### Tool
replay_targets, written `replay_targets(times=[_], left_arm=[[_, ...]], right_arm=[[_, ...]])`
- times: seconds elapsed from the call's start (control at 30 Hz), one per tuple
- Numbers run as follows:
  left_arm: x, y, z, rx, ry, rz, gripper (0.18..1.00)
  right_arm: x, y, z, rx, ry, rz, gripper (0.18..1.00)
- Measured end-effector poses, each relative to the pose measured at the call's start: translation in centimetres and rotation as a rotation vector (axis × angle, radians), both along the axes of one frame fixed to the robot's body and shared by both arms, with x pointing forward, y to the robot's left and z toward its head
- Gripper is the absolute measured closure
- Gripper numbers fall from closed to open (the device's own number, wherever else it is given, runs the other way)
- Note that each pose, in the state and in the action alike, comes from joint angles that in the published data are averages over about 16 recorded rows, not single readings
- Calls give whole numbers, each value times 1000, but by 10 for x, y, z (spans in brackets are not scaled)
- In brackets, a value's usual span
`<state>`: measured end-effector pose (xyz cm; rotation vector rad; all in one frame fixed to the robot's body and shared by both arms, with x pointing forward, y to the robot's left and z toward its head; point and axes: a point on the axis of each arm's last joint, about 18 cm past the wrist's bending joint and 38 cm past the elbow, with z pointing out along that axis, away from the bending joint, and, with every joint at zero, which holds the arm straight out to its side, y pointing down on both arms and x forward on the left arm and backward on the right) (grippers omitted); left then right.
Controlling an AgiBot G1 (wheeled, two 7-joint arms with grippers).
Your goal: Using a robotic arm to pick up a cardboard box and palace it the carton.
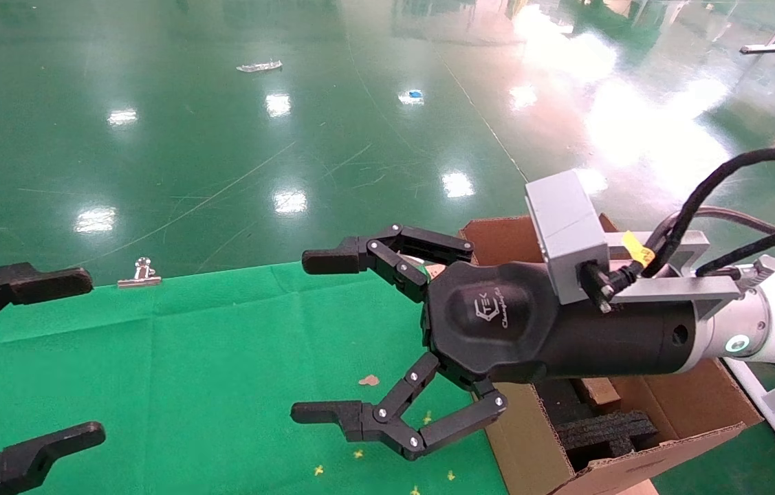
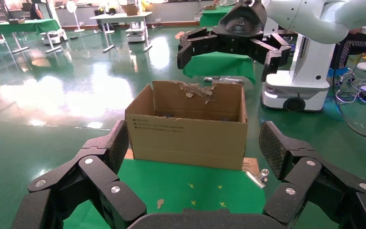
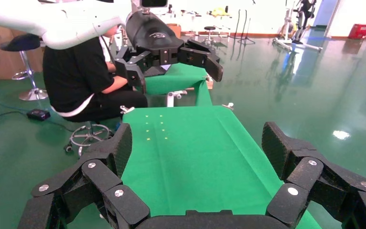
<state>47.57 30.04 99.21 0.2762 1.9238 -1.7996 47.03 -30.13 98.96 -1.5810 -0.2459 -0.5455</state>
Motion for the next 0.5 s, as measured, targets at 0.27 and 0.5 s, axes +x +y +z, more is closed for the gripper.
replay_targets(times=[0.27, 0.5], left_arm=[[0, 0, 0, 0, 0, 0, 184], [0, 0, 0, 0, 0, 0, 184]], right_arm=[[2, 0, 1, -3, 3, -5, 178], [4, 0, 2, -6, 6, -11, 178]])
